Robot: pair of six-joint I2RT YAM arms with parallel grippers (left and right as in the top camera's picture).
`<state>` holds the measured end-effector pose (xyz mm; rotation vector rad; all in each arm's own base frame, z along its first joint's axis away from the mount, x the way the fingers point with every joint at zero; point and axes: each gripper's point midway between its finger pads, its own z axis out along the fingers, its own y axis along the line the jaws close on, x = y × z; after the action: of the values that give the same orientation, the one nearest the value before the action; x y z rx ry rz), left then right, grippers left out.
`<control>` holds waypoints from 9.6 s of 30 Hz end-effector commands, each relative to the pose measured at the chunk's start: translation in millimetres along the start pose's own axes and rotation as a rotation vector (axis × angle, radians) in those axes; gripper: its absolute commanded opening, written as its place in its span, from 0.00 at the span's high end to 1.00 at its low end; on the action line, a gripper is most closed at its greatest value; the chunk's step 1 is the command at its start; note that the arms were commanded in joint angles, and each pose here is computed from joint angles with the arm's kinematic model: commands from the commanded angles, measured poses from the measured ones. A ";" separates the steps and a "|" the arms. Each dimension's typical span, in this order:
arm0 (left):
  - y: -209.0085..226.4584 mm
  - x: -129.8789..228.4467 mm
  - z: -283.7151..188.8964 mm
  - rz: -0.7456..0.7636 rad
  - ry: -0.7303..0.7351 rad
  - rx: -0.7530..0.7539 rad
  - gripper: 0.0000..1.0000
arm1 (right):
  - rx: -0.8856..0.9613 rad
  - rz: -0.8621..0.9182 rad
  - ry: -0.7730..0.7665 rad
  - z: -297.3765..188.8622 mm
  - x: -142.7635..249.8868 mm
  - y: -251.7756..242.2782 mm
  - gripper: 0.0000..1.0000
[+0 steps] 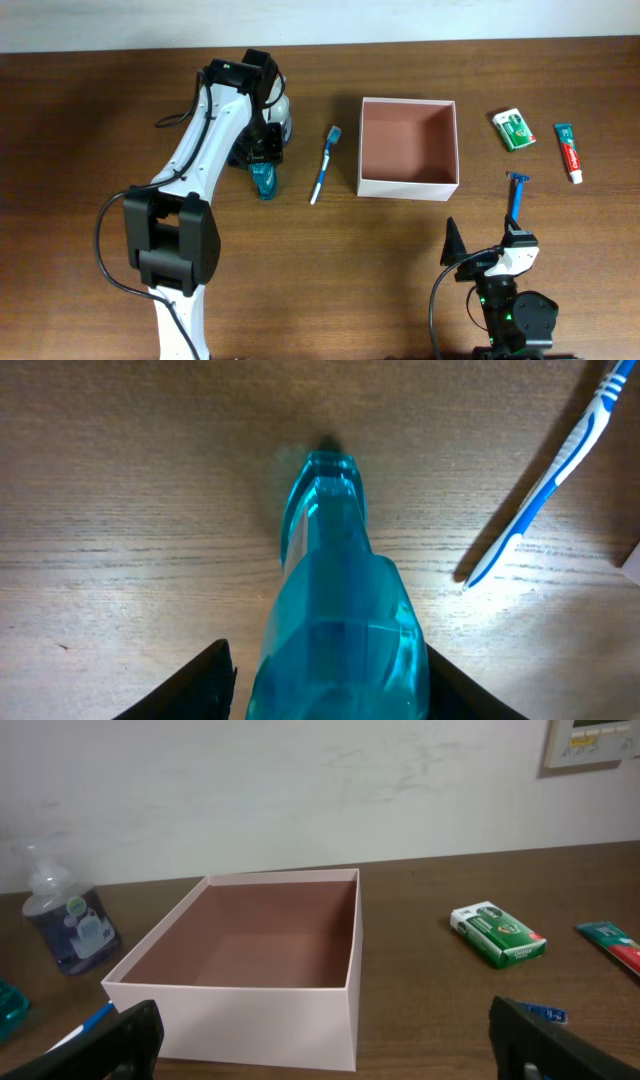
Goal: Pack container
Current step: 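Lower the left gripper and grasp the teal Listerine bottle, then lift the Listerine bottle and carry it over the pink box, then lower the bottle into the box's back-left corner and release, then move the left gripper to the blue soap pump bottle and grasp it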
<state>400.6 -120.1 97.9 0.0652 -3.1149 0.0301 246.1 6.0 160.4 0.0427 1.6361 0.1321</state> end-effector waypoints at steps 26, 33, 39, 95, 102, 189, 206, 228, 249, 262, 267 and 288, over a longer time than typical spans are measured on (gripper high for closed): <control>-10.8 -17.7 -56.5 0.006 -0.103 0.050 0.82 | 0.001 0.001 0.002 -0.1 1.9 0.2 0.01; -48.9 -15.1 -132.1 0.060 -0.229 0.226 0.92 | 0.001 0.001 0.002 -0.1 1.9 0.2 0.01; -106.1 -4.7 -169.9 0.180 -0.346 0.326 0.87 | 0.001 0.001 0.002 -0.1 1.9 0.2 0.01; -241.8 -49.8 -49.3 0.290 -0.473 0.213 0.85 | 0.001 0.001 0.003 -0.1 2.0 0.2 0.01; -235.0 -55.2 -48.5 0.276 -0.480 0.197 0.78 | 0.001 0.001 0.003 -0.1 2.0 0.2 0.01; -59.2 -81.9 -176.9 0.192 -0.609 0.067 0.29 | 0.001 0.001 0.002 -0.1 1.9 0.2 0.01; -39.4 -106.8 -65.2 0.210 -0.383 -0.026 0.22 | 0.001 0.001 0.003 -0.1 2.0 0.2 0.01; -26.6 -118.4 -17.6 0.309 -0.311 0.027 0.21 | 0.001 0.001 0.003 -0.1 2.0 0.2 0.01; -32.2 -122.6 -2.6 0.317 -0.303 0.026 0.22 | 0.001 0.001 0.002 -0.1 1.9 0.2 0.01; -35.0 -130.9 -5.5 0.316 -0.340 0.032 0.25 | 0.001 0.001 0.002 -0.1 1.9 0.2 0.01; -35.0 -130.6 -5.4 0.316 -0.339 0.032 0.33 | 0.001 0.001 0.002 -0.1 1.9 0.2 0.01; -33.6 -121.8 -11.2 0.309 -0.311 0.036 0.60 | 0.001 0.001 0.003 -0.1 2.0 0.2 0.01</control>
<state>526.5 -147.7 103.4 -0.4427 -3.4081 0.0754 246.1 6.0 160.5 0.0426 1.6357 0.1321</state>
